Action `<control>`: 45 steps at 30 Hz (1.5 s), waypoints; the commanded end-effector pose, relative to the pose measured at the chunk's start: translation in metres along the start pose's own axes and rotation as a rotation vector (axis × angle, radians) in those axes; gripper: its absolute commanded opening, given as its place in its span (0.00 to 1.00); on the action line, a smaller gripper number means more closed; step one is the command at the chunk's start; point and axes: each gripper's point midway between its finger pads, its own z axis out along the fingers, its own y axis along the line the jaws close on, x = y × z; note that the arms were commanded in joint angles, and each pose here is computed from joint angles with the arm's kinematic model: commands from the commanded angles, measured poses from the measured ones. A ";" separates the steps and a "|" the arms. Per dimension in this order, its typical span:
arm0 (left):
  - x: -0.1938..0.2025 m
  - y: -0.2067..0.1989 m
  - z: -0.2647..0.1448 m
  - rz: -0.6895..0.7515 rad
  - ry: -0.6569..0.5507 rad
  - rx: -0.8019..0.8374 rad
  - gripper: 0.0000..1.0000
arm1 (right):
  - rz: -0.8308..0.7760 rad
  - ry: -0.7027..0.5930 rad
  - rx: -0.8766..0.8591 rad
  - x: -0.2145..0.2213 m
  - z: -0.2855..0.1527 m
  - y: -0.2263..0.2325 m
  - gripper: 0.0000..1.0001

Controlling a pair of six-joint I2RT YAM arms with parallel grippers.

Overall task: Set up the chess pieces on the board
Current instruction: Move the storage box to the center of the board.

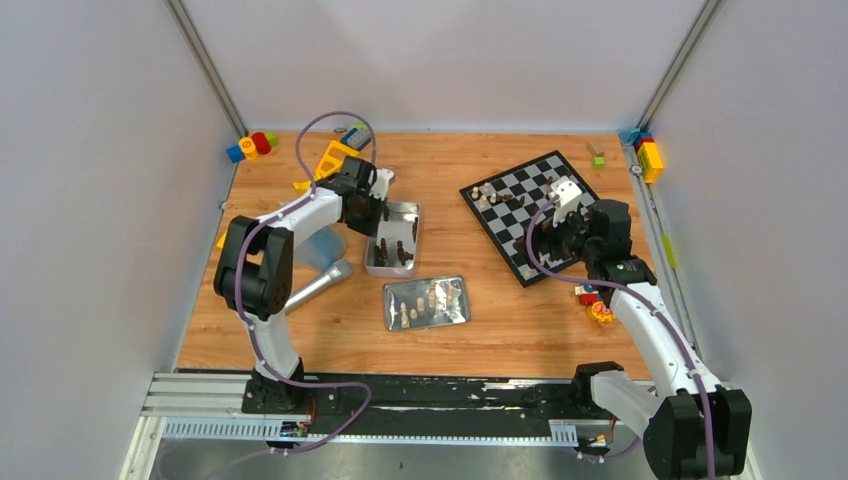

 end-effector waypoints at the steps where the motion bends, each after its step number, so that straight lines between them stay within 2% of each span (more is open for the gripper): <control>1: -0.010 0.005 -0.002 -0.037 -0.019 -0.039 0.19 | -0.048 -0.046 0.009 -0.013 -0.003 -0.001 0.96; 8: 0.002 0.024 -0.012 -0.039 0.003 -0.128 0.01 | -0.051 -0.049 0.007 -0.013 -0.004 0.000 0.96; 16: 0.014 0.077 -0.030 -0.187 -0.032 -0.242 0.00 | -0.052 -0.049 0.002 -0.013 -0.003 0.001 0.96; 24: 0.018 0.090 -0.032 -0.264 -0.050 -0.254 0.01 | -0.048 -0.039 -0.002 -0.010 -0.001 0.000 0.96; 29: 0.004 0.087 -0.045 -0.241 -0.097 -0.233 0.38 | -0.060 -0.030 -0.075 -0.009 -0.001 0.015 0.95; 31: -0.006 0.083 -0.054 -0.223 -0.134 -0.213 0.48 | -0.088 -0.009 -0.110 -0.006 0.001 0.024 0.93; 38: -0.036 0.072 -0.104 -0.122 -0.280 -0.186 0.66 | -0.294 0.148 -0.275 0.035 0.018 0.071 0.68; 40: -0.042 0.066 -0.122 -0.092 -0.325 -0.171 0.73 | -0.338 0.197 -0.330 0.049 0.024 0.085 0.60; 42: -0.047 0.059 -0.139 -0.070 -0.369 -0.151 0.84 | -0.371 0.241 -0.371 0.062 0.031 0.095 0.53; 45: -0.054 0.049 -0.167 -0.033 -0.442 -0.136 0.91 | -0.407 0.316 -0.413 0.082 0.044 0.103 0.44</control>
